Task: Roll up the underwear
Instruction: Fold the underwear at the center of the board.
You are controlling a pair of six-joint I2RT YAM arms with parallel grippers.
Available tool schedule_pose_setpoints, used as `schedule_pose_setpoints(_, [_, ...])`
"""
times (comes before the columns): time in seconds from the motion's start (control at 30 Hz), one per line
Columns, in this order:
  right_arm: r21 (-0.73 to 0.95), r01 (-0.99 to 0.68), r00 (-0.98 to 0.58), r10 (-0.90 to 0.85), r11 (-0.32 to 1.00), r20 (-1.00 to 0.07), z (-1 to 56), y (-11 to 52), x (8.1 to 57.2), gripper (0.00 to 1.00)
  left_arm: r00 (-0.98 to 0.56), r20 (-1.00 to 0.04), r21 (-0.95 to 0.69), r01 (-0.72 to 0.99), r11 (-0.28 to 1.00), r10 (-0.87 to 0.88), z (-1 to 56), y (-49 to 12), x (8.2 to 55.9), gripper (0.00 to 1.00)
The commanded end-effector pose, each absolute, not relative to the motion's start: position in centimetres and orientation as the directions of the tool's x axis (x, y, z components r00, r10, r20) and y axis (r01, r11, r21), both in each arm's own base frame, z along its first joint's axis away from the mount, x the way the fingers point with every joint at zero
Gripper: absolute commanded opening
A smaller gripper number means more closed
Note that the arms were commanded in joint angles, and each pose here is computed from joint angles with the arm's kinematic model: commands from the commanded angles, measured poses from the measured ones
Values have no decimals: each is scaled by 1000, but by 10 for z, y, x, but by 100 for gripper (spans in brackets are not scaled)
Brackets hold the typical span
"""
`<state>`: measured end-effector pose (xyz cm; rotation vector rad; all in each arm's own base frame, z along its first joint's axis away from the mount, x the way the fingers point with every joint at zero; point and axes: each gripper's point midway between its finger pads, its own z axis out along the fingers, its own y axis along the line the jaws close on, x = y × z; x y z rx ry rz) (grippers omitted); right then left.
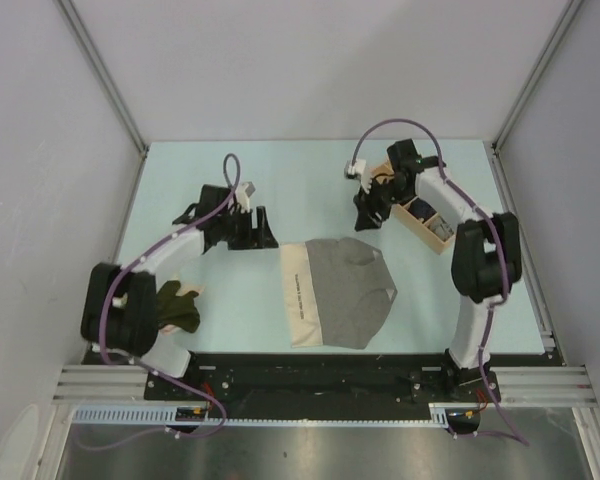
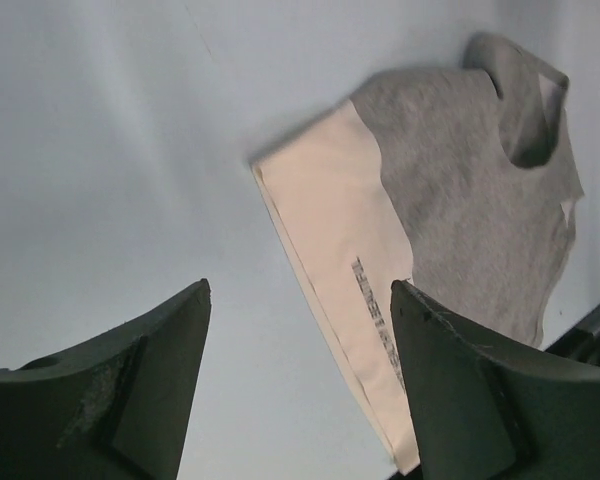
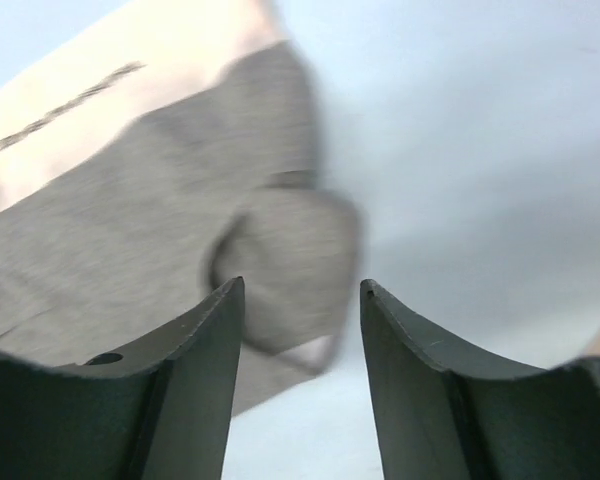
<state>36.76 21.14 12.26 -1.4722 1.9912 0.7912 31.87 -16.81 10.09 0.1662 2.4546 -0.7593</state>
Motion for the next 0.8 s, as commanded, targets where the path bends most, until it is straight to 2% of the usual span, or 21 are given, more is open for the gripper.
schedule_pose_setpoints(0.0, [351,-875,-484,-612,333,-626,81,208,393,52,-843,-538,-473,290,832,-13,104,-184,360,76])
schedule_pose_setpoints(0.13, [355,-868,-497,-628,348,-599,68,212,418,52,-880,-474,-460,265,848,18,77,-191,382,75])
schedule_pose_setpoints(0.4, [384,-860,-503,-689,336,-522,42,217,406,53,-914,-393,-436,283,854,102,43,-213,384,71])
schedule_pose_setpoints(0.53, [405,-852,-509,-706,331,-492,29,221,396,51,-923,-364,-406,275,872,122,29,-210,382,65])
schedule_pose_setpoints(0.63, [416,-852,-501,-725,317,-473,22,224,386,48,-925,-350,-395,287,873,146,24,-211,377,64])
schedule_pose_setpoints(0.7, [416,-852,-500,-733,319,-461,18,224,383,42,-927,-339,-389,291,874,157,20,-213,374,62])
schedule_pose_setpoints(0.77, [408,-854,-497,-734,322,-462,18,226,385,32,-927,-338,-390,293,873,160,19,-214,374,56])
